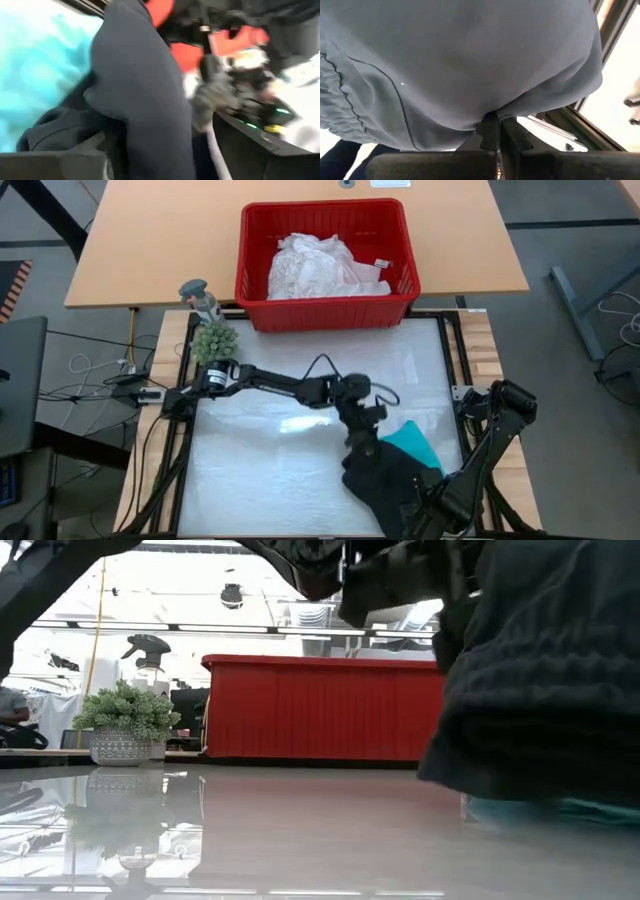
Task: Fold Laundry from Bin
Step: Stack the black shorts on top of the blue shorts, then fold the white t-shirt
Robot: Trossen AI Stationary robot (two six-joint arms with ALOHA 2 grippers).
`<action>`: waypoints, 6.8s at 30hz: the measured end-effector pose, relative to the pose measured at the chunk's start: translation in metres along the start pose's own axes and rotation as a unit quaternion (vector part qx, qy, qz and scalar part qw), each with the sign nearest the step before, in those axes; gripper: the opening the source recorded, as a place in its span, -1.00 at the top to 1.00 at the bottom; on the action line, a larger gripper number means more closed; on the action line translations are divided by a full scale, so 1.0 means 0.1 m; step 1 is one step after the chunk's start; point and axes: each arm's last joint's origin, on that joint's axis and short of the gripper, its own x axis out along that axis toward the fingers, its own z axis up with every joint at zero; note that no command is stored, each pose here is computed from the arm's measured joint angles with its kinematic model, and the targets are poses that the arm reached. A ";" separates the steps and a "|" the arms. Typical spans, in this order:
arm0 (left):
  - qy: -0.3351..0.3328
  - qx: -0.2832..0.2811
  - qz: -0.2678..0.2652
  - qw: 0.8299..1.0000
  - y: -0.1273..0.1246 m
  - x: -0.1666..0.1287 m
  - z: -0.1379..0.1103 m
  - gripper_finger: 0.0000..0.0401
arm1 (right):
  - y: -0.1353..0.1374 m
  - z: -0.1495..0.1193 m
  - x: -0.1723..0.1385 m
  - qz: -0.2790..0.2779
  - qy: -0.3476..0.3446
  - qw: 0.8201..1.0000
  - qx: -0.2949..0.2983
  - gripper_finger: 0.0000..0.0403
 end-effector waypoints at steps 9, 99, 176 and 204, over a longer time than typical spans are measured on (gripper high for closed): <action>0.001 -0.111 -0.022 0.994 0.24 -0.58 0.24 -0.27 | -0.02 -0.01 0.00 -0.019 0.014 1.000 -0.001 0.86; -0.087 0.083 0.082 0.989 -3.03 -1.64 -0.24 -0.27 | -0.42 1.68 -0.11 0.165 -0.187 0.967 0.047 0.70; -0.331 0.022 0.493 0.805 -0.95 -4.63 0.20 -0.27 | 0.93 7.09 -0.69 0.226 -0.538 0.758 -0.292 -0.68; -0.350 0.012 0.507 0.788 -0.96 -4.66 0.21 -0.27 | 0.00 6.64 -2.02 0.151 -0.625 0.729 -0.235 0.85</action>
